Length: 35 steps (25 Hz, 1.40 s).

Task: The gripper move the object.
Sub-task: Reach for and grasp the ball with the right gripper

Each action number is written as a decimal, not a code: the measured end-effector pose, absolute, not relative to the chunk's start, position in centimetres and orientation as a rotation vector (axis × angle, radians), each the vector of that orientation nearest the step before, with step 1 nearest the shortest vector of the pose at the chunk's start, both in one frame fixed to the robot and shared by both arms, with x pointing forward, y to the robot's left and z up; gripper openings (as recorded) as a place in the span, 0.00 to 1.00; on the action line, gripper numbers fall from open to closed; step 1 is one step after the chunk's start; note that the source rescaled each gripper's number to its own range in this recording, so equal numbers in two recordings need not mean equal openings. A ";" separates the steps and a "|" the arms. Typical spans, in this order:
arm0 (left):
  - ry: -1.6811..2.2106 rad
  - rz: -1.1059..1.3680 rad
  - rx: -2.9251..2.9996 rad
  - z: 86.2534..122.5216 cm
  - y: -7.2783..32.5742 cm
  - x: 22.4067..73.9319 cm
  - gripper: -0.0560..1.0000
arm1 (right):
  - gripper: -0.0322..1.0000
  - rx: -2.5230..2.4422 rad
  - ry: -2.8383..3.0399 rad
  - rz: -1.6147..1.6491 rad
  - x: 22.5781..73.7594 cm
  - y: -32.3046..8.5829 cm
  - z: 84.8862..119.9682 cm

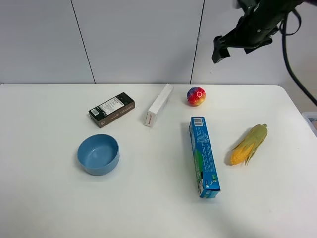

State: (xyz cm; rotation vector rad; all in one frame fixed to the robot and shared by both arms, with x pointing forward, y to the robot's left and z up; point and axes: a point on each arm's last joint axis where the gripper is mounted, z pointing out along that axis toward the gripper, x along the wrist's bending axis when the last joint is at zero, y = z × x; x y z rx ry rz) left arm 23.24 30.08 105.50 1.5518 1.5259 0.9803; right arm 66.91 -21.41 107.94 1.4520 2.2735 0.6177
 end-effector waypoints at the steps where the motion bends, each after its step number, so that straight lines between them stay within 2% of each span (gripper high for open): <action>1: 1.526 0.980 1.552 105.5 30.1 23.2 1.00 | 1.00 1.450 2.278 0.619 67.2 -21.1 107.3; 10: 1.526 0.980 1.552 105.5 30.1 23.2 1.00 | 1.00 1.475 2.340 0.567 69.8 -19.4 100.7; 23: 1.526 0.980 1.552 105.5 30.1 23.2 1.00 | 1.00 1.519 2.388 0.553 71.5 -17.3 92.9; 35: 1.526 0.980 1.552 105.5 30.1 23.2 1.00 | 1.00 1.523 2.321 0.577 72.6 -17.2 90.0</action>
